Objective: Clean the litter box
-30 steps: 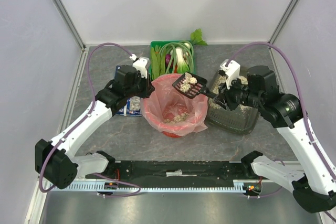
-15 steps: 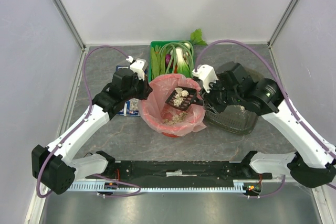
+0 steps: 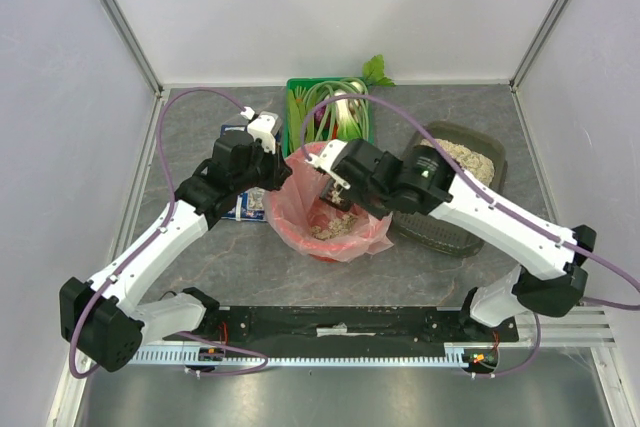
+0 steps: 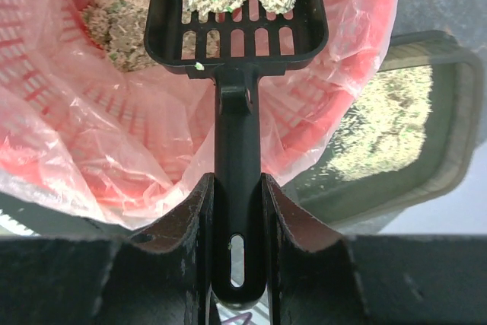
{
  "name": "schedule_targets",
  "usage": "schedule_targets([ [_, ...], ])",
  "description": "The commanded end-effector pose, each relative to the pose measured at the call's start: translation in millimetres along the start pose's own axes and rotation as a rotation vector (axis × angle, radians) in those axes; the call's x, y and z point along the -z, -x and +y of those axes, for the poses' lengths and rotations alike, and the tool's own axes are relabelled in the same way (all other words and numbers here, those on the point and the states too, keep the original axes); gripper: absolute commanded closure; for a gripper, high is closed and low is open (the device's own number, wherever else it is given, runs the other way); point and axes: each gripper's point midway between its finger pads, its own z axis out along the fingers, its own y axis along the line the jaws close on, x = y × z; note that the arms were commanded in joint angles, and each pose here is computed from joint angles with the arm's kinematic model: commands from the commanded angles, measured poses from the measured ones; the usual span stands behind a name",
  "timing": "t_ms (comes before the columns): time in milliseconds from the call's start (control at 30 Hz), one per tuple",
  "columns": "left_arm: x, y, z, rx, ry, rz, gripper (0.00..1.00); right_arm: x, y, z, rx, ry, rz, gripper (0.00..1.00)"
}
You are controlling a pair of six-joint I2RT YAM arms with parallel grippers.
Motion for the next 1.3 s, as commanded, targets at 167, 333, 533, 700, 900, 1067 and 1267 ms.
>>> schedule_targets([
  [167,7,12,-4,-0.021,-0.022,-0.053,0.98,30,12,-28,0.200,-0.358,-0.013,1.00],
  [333,6,11,-6,-0.013,-0.034,-0.050,0.98,31,12,-22,0.308,-0.415,-0.008,1.00],
  [533,8,12,-4,-0.023,-0.023,-0.058,0.98,34,8,-11,0.407,-0.433,-0.006,1.00],
  [700,10,15,-3,-0.025,-0.016,-0.069,0.98,47,-1,-14,0.494,-0.499,-0.008,1.00],
  [900,12,16,-2,-0.027,-0.009,-0.076,0.98,51,-10,-21,0.593,-0.597,0.009,1.00],
  [1067,13,17,-1,-0.028,-0.004,-0.080,0.98,62,-9,-30,0.643,-0.710,-0.002,1.00],
  [1267,13,16,-1,-0.028,-0.004,-0.079,0.98,66,-10,-24,0.682,-0.720,-0.034,1.00],
])
